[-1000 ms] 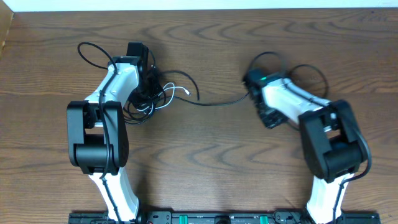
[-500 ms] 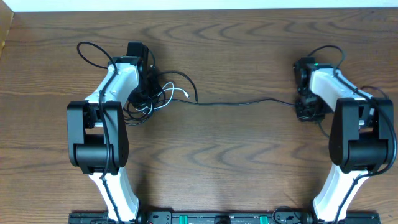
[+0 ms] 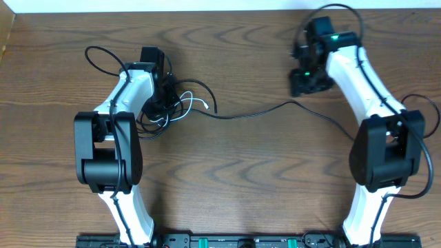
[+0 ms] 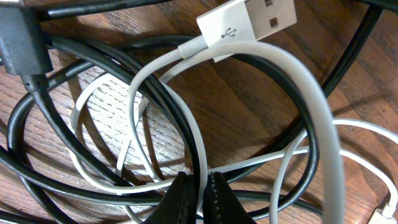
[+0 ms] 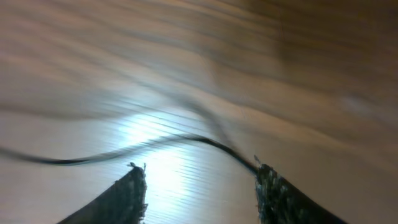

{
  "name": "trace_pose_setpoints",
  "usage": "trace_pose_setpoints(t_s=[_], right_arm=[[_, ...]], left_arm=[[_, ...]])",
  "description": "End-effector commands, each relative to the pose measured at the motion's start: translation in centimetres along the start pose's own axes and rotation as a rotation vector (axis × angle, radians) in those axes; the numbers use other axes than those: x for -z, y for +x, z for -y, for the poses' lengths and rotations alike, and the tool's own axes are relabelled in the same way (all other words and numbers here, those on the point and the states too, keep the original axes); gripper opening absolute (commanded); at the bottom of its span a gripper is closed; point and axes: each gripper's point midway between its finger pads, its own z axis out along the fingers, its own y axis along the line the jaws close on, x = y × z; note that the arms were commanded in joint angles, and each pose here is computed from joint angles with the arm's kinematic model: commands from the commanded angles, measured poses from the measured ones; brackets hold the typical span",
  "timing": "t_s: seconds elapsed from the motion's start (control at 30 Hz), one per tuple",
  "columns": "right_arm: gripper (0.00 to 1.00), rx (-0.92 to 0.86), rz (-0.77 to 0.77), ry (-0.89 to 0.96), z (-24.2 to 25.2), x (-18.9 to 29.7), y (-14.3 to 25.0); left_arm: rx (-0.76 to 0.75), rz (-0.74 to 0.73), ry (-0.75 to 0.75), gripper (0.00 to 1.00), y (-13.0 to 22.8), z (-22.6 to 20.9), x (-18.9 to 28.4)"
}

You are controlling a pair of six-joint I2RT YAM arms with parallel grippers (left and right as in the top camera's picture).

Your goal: Untangle cables

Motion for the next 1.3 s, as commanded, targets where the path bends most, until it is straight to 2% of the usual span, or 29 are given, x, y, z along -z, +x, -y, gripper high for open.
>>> trace_pose_setpoints(t_s=[0.0,0.4,0.53,0.6,0.8,1.27], right_arm=[[0.62,0.244,0.037,-0.21,-7.0,-0.3,-0.3],[0.59,0.687,0.255,-0.255,-20.4,-2.9,-1.7],[0.59,0.762,0.316,-0.251,-23.1,-4.1,-1.5],[0.54,0.78,0.332,-0.236,-23.7,-4.8,-1.2],[0.31,0.803,0.379,-0.181,-24.1,-6.9,-0.8],[0.26,0.704,0.409,-0.167,-23.3,-9.8,-0.6]], left_arm=[[0.017,-0.002,-0.044,0.08,-0.2,-1.0,-0.8],[0.017,-0.002,-0.044,0.09,-0.2,-1.0,-0.8],[0.017,-0.002,-0.044,0.12,-0.2,-1.0,-0.8],[0.017,-0.002,-0.044,0.12,-0.2,-1.0,-0.8],[0.017,-0.002,-0.044,0.12,-0.2,-1.0,-0.8],[0.017,-0.002,-0.044,0.12,-0.2,-1.0,-0.8]])
